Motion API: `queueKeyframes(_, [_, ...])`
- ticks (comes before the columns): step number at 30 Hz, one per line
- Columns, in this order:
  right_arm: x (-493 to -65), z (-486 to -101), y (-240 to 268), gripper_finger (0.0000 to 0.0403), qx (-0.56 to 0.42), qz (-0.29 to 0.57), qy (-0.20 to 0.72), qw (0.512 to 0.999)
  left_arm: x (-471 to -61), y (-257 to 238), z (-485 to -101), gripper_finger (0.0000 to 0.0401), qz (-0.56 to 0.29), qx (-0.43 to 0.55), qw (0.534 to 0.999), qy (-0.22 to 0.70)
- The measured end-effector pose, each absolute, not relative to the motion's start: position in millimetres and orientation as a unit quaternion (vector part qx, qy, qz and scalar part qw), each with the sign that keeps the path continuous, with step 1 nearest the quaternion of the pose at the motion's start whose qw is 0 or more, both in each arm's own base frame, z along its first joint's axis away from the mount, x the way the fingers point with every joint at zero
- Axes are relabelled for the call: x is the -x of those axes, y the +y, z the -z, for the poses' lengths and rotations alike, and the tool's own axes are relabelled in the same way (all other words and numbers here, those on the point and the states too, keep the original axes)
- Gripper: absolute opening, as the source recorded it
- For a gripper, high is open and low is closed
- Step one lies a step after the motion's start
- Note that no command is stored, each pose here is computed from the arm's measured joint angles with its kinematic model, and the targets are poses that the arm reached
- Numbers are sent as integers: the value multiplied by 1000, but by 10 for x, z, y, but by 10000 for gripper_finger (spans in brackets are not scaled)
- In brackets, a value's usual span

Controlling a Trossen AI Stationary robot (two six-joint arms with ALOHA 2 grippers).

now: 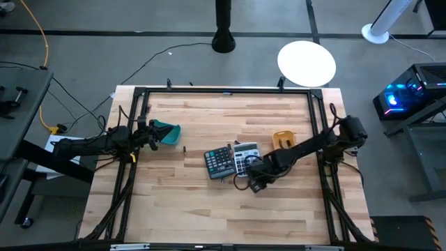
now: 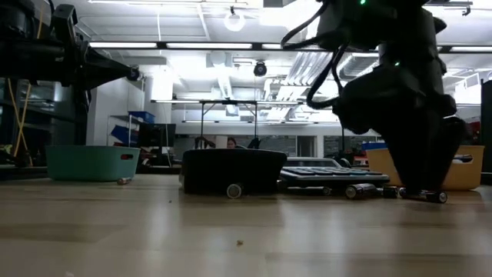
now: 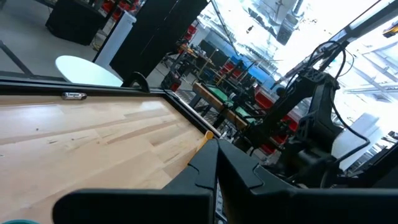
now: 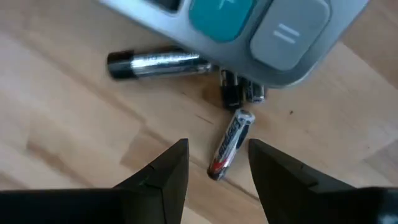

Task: Sort batteries
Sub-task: Put the silver battery into the blue bin

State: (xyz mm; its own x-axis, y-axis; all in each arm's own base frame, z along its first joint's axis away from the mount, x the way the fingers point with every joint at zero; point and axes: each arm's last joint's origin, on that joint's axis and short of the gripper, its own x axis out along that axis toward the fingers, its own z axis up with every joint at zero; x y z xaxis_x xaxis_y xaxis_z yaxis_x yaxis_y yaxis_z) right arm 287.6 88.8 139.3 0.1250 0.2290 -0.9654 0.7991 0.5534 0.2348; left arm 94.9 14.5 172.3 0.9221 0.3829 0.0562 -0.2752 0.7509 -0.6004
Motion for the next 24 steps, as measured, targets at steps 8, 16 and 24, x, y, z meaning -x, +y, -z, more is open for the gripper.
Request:
queueKeyframes(8, [-2881,-1411,856,24,-405,261,629,611,-948,145,-1725,1,-176,306,931,-88])
queueKeyframes(16, [-3329,-2447,561,7,-360,152,534,750,-949,145,-1724,1,-177,306,931,-88])
queueKeyframes(24, [-4071,-2651,-156,3,-302,111,394,861,-949,145,-1724,1,-177,306,931,-88])
